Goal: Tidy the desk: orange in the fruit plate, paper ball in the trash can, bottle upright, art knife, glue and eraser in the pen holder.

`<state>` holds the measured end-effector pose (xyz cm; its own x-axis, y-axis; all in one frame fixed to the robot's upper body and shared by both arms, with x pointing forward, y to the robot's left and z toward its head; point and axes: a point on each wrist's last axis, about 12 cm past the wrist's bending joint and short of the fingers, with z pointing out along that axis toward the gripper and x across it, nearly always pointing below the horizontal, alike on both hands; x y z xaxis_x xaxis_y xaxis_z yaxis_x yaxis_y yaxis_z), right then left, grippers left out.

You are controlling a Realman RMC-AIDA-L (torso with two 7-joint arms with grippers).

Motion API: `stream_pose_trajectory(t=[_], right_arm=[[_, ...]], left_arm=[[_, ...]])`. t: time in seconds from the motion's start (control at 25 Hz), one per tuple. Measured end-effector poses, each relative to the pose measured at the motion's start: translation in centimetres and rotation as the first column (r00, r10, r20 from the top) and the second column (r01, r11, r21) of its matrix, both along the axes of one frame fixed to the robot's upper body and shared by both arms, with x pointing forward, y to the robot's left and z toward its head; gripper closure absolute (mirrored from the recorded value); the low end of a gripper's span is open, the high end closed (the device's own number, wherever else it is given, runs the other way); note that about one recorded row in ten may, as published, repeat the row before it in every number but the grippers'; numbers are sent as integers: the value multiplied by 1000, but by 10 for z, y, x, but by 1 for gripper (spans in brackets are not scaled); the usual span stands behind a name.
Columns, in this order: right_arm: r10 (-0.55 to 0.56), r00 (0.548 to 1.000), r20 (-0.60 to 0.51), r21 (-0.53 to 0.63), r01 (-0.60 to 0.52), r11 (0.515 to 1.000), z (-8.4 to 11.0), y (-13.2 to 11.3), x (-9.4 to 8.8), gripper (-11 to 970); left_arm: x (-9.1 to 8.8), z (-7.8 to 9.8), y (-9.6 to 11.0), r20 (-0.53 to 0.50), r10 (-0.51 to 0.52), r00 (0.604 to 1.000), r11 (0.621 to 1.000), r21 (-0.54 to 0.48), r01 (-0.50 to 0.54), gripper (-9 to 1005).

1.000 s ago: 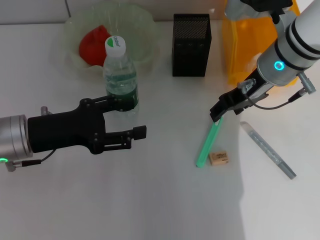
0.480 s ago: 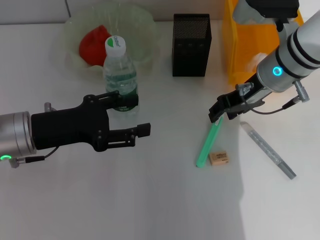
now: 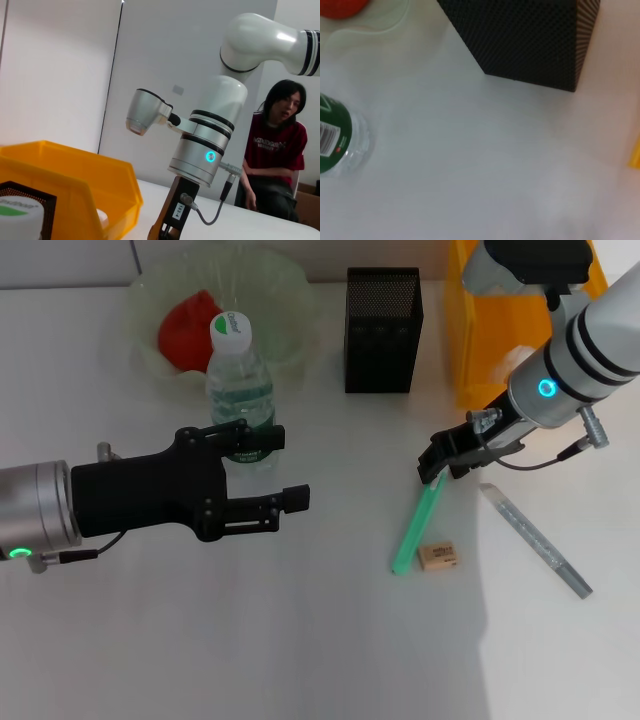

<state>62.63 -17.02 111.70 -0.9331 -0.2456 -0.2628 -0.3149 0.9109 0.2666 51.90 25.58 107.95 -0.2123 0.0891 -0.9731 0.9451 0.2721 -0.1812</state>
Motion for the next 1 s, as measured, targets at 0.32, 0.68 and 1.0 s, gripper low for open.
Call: stream_pose_trajectory(t=[0.32,0.68,1.0], right_arm=[[23,1000,19,-15,-22,1000,0,3,2,584],[27,999,21,-21,-26,999,-2,6,3,751],[46,999,28,-19,-46,999,-2,8,3,773]], left_arm=[[0,0,-1,-1,1,1000,1000,0,-1,196],[1,0,-2,-3,0,1000,1000,-3,0,196],[1,0,-2,0,3,1000,1000,-3,-3,196]])
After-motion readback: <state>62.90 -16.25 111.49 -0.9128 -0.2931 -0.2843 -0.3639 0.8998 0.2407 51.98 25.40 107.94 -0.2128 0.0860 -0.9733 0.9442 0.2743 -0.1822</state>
